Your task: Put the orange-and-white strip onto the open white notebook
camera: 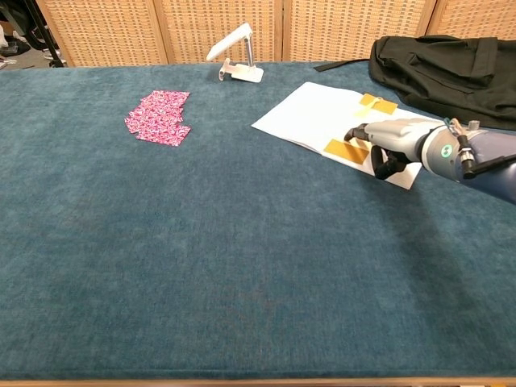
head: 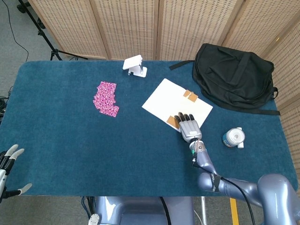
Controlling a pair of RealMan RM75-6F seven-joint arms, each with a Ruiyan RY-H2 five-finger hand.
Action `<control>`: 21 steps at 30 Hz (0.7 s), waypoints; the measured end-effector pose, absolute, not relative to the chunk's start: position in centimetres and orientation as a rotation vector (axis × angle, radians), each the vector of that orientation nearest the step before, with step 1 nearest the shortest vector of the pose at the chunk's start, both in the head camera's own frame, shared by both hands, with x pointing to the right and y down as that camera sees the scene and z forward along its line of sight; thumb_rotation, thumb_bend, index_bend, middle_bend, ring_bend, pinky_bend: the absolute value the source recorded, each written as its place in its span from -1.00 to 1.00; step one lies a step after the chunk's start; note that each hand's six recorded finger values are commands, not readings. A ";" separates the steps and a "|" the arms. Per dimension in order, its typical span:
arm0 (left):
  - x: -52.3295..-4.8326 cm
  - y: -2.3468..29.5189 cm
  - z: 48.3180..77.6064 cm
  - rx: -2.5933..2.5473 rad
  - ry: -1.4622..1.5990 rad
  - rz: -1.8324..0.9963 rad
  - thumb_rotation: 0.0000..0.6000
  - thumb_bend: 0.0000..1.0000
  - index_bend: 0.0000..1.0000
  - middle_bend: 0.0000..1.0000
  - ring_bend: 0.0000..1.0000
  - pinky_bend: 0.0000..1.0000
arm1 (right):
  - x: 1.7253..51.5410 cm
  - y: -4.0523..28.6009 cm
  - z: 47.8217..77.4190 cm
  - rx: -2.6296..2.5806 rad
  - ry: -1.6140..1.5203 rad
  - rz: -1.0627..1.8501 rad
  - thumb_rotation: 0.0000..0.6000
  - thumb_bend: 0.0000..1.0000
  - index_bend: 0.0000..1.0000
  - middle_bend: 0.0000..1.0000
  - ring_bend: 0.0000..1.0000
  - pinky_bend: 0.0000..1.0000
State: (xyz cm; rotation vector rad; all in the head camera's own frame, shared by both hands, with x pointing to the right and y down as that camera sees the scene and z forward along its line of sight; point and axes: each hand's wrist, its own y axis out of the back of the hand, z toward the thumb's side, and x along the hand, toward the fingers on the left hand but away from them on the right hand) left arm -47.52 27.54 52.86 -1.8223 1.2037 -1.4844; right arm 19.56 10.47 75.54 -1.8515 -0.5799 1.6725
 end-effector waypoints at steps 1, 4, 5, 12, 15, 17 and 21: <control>-47.5 27.5 52.9 -1.822 1.203 -1.484 1.00 -1.00 -1.00 -1.00 -1.00 -1.00 | 19.7 10.5 75.6 -1.851 -0.579 1.676 1.00 1.00 -0.90 -1.00 -1.00 -1.00; -47.5 27.5 52.9 -1.821 1.203 -1.485 1.00 -1.00 -1.00 -1.00 -1.00 -1.00 | 19.8 10.6 75.7 -1.859 -0.580 1.682 1.00 1.00 -0.90 -1.00 -1.00 -1.00; -47.5 27.6 52.9 -1.821 1.202 -1.485 1.00 -1.00 -1.00 -1.00 -1.00 -1.00 | 19.8 10.6 75.7 -1.861 -0.580 1.681 1.00 1.00 -0.90 -1.00 -1.00 -1.00; -47.4 27.6 53.0 -1.820 1.199 -1.490 1.00 -1.00 -1.00 -1.00 -1.00 -1.00 | 19.5 10.7 75.6 -1.871 -0.567 1.667 1.00 1.00 -0.90 -1.00 -1.00 -1.00; -47.4 27.6 53.0 -1.819 1.201 -1.489 1.00 -1.00 -1.00 -1.00 -1.00 -1.00 | 19.5 10.7 75.6 -1.869 -0.564 1.666 1.00 1.00 -0.90 -1.00 -1.00 -1.00; -47.5 27.6 53.0 -1.819 1.201 -1.489 1.00 -1.00 -1.00 -1.00 -1.00 -1.00 | 19.4 10.8 75.6 -1.870 -0.561 1.666 1.00 1.00 -0.90 -1.00 -1.00 -1.00; -47.4 27.6 53.0 -1.822 1.198 -1.491 1.00 -1.00 -1.00 -1.00 -1.00 -1.00 | 19.4 10.8 75.6 -1.868 -0.561 1.663 1.00 1.00 -0.90 -1.00 -1.00 -1.00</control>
